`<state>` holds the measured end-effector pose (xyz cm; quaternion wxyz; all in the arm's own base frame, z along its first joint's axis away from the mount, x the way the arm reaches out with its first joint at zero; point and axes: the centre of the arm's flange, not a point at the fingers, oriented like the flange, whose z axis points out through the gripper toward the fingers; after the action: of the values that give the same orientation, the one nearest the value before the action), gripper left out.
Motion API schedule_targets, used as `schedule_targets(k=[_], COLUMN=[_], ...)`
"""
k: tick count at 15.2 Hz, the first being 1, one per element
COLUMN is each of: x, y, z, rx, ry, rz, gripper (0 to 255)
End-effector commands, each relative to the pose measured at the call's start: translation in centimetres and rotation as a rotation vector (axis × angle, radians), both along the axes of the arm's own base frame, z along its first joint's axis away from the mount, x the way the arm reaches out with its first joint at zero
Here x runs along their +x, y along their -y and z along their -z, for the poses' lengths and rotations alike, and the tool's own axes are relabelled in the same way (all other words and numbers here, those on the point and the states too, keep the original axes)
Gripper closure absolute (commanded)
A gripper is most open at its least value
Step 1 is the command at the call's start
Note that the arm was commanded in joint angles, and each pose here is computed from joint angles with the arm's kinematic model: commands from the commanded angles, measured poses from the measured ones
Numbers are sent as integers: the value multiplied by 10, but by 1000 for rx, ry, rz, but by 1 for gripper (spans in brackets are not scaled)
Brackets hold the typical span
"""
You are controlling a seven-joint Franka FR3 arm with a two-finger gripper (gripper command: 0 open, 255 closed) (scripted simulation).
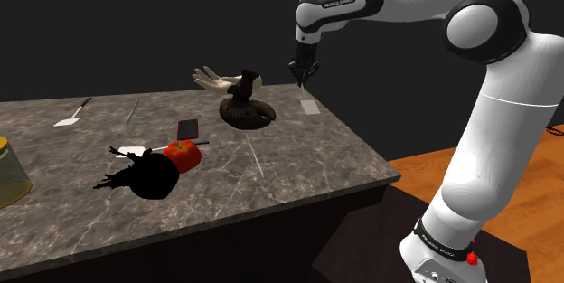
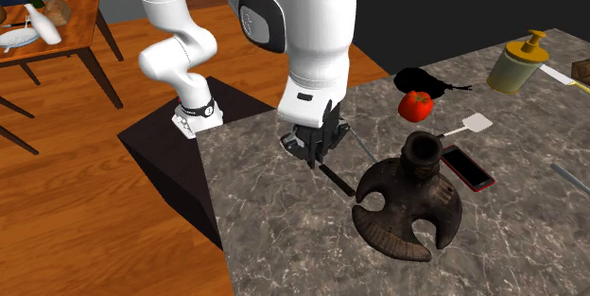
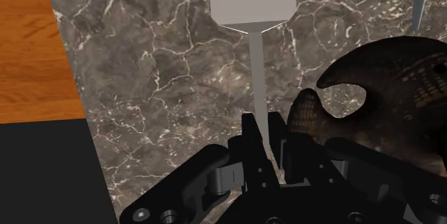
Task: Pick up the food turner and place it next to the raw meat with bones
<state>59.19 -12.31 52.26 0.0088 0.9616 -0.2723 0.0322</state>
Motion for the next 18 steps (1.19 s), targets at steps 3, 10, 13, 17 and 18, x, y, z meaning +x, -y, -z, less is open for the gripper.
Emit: schedule_targets(k=[3,10,13,17,18], x=[2,7,10,13,13], y=[-40,-132,-172,-224,-237], z=[-4,-4,-4,-4,-4], rx=[0,0,0,0,0], ry=[0,0,0,0,0], rz=[0,0,0,0,0], gripper=[255,255,255,255,255])
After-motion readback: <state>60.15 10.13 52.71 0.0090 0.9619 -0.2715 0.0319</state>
